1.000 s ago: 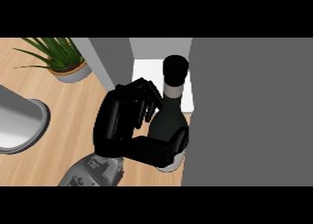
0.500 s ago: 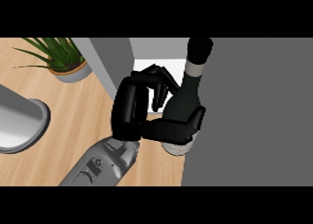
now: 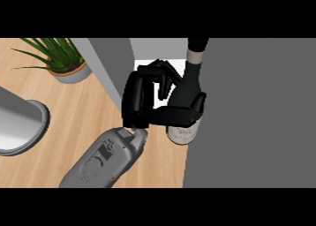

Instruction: Pick up the wine, place it into the cabinet and close the cabinet

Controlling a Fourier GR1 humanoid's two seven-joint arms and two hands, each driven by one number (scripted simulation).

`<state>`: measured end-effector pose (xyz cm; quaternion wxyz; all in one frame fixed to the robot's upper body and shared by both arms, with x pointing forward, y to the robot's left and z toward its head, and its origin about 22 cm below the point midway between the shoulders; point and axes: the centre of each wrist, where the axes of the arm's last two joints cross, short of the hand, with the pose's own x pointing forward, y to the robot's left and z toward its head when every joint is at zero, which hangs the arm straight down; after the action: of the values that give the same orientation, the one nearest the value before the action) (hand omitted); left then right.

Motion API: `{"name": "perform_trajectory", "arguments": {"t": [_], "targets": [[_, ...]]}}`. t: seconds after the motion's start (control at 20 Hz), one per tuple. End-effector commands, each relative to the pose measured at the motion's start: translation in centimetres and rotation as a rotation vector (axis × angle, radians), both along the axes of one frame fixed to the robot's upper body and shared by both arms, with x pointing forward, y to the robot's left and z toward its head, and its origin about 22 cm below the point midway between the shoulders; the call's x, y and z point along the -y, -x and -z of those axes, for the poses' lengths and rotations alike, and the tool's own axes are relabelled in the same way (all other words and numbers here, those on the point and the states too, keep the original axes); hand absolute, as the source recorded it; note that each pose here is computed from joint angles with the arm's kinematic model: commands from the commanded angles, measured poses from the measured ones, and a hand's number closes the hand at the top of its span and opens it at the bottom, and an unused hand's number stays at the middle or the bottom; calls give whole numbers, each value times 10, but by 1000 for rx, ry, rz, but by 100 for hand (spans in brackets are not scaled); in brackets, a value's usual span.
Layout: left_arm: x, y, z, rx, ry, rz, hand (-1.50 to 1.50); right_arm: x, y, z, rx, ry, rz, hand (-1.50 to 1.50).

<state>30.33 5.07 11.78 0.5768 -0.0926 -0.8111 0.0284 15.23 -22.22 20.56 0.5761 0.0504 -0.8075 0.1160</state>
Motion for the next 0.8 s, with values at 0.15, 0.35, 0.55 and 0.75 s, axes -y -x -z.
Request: {"name": "perform_trajectory", "arguments": {"t": [0.15,0.35,0.55,0.75], "targets": [[11,23,37,-33,51,-30,150,5,12,-13,54,-38,-57,-150],[-14,-11,42,-17,-18,-34,150,5,21,-13,44,-52,-36,-150],[-5,2,70,9,-129,-68,150,5,15,-7,41,-30,-42,-150],[-2,3,87,11,-112,-106,150,0,20,-9,32,-35,-51,-150]]}}
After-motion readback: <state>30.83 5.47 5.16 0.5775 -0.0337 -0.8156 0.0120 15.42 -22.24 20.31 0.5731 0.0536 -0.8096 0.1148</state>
